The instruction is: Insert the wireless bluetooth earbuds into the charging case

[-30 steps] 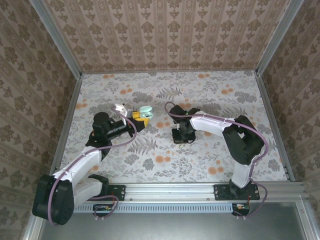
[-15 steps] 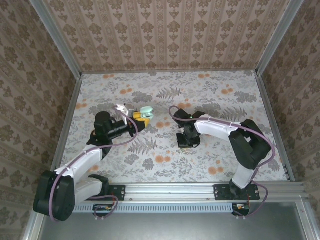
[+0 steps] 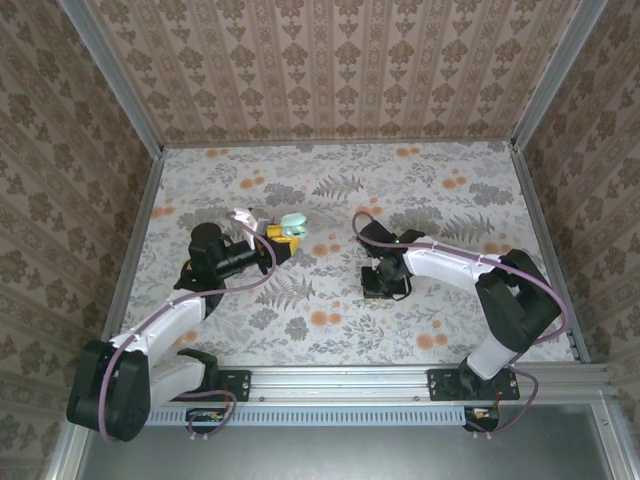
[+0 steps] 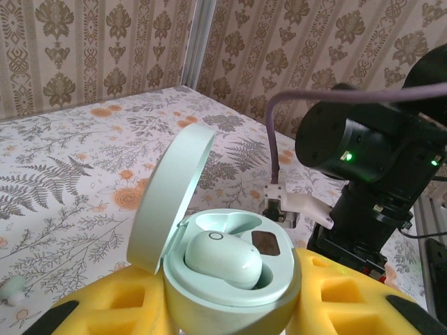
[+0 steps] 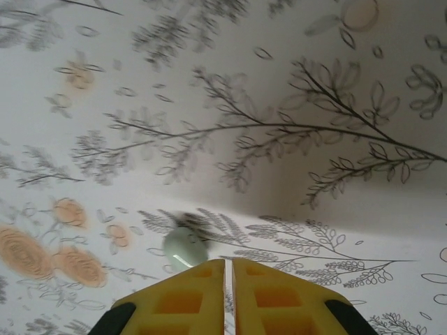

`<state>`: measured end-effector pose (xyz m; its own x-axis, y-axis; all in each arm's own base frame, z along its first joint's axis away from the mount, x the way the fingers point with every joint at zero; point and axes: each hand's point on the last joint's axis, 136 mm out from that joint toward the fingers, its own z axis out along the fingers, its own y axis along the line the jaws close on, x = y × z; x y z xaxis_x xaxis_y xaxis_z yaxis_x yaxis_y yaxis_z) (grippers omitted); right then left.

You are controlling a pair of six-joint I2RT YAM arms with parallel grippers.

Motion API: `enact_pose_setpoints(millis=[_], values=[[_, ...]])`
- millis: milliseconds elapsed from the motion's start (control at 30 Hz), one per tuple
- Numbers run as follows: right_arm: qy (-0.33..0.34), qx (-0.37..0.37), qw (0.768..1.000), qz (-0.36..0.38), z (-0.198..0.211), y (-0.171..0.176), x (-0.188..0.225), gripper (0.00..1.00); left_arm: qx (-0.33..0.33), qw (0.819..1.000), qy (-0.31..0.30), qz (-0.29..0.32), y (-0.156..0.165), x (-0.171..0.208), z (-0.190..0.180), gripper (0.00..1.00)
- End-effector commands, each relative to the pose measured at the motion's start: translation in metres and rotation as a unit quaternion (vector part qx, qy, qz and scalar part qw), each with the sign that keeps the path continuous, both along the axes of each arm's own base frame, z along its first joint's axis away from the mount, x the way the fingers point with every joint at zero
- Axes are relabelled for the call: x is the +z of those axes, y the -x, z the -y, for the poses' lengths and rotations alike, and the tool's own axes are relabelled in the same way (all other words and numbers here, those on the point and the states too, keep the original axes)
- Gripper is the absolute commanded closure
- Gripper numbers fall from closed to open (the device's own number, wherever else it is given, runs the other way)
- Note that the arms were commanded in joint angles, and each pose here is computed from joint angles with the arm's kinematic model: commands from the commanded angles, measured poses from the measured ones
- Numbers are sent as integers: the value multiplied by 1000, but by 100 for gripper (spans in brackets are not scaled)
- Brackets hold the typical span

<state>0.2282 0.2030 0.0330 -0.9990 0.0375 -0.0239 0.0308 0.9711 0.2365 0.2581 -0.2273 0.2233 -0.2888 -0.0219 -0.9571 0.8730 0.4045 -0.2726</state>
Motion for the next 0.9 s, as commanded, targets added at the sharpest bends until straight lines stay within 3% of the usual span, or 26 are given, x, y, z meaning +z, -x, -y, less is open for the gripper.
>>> enact_pose_setpoints(millis=[0, 267, 867], values=[[-28, -32, 999, -2, -2, 3, -3, 88, -10, 999, 11, 37, 3, 22, 3, 100], [-46, -46, 998, 0, -5, 3, -14, 84, -10, 999, 12, 36, 6, 22, 3, 100], [-55, -33, 998, 11, -16, -7, -7, 84, -5, 999, 6, 35, 9, 19, 2, 100]])
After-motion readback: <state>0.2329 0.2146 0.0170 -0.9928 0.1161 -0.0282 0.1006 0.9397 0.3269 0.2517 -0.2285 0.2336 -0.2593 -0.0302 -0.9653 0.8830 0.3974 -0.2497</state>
